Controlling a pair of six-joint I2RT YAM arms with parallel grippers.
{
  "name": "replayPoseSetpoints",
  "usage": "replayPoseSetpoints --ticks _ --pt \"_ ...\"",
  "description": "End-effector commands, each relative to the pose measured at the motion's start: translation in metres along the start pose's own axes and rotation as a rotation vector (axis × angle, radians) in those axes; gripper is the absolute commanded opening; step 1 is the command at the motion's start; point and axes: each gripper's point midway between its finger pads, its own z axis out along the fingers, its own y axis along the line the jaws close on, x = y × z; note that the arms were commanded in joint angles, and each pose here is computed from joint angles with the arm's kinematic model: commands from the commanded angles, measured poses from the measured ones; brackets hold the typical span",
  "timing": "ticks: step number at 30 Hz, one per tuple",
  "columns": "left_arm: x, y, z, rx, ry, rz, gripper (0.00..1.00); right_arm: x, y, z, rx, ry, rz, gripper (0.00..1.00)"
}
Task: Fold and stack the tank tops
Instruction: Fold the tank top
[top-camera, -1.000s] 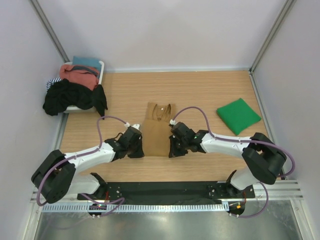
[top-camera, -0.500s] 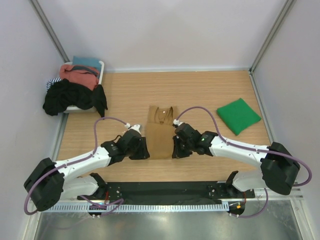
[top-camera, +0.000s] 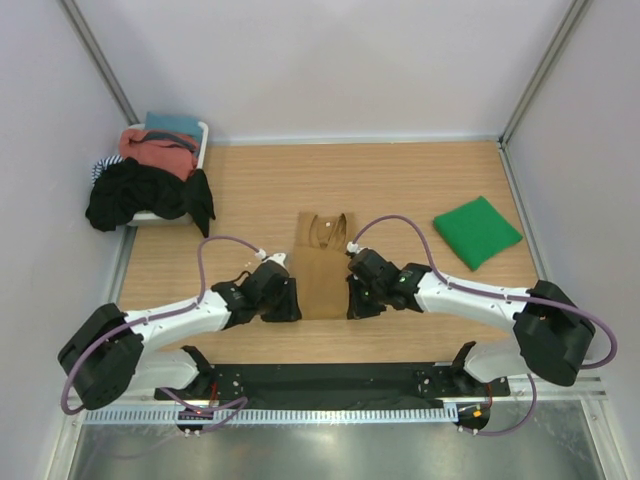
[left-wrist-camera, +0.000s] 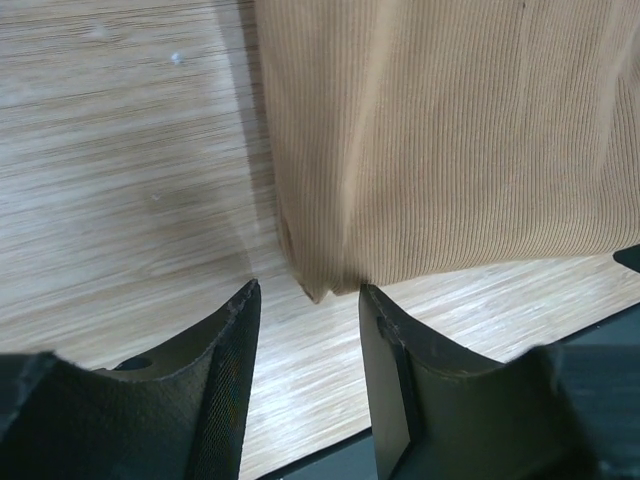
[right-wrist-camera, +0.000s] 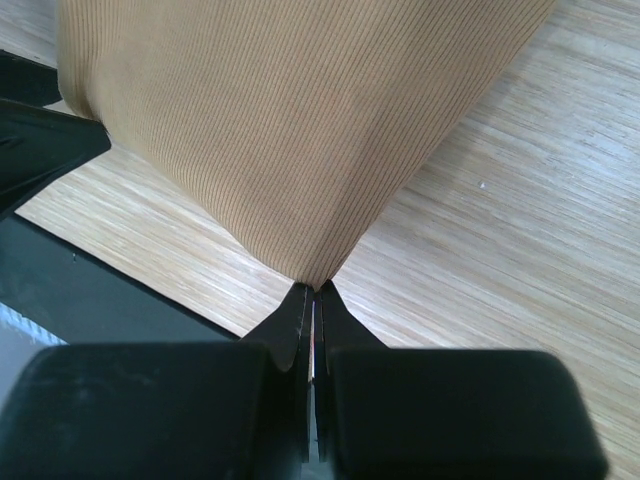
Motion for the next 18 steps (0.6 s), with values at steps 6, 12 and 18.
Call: replayPoseSetpoints --ticks 6,12,18 --pt "0.001 -0.018 0.022 0.072 0.009 0.015 0.18 -0.001 -0.003 0.007 0.013 -0.016 0.002 0.01" --pt "-0.005 -0.011 0.01 0.036 -0.024 0.046 0.0 0.003 -0.029 0.001 0.149 -0.015 -0.001 0.01" --pt "0.001 -0.001 0.004 0.006 -0.014 0.064 0.0 0.015 -0.051 0.002 0.23 0.009 -0.004 0.01"
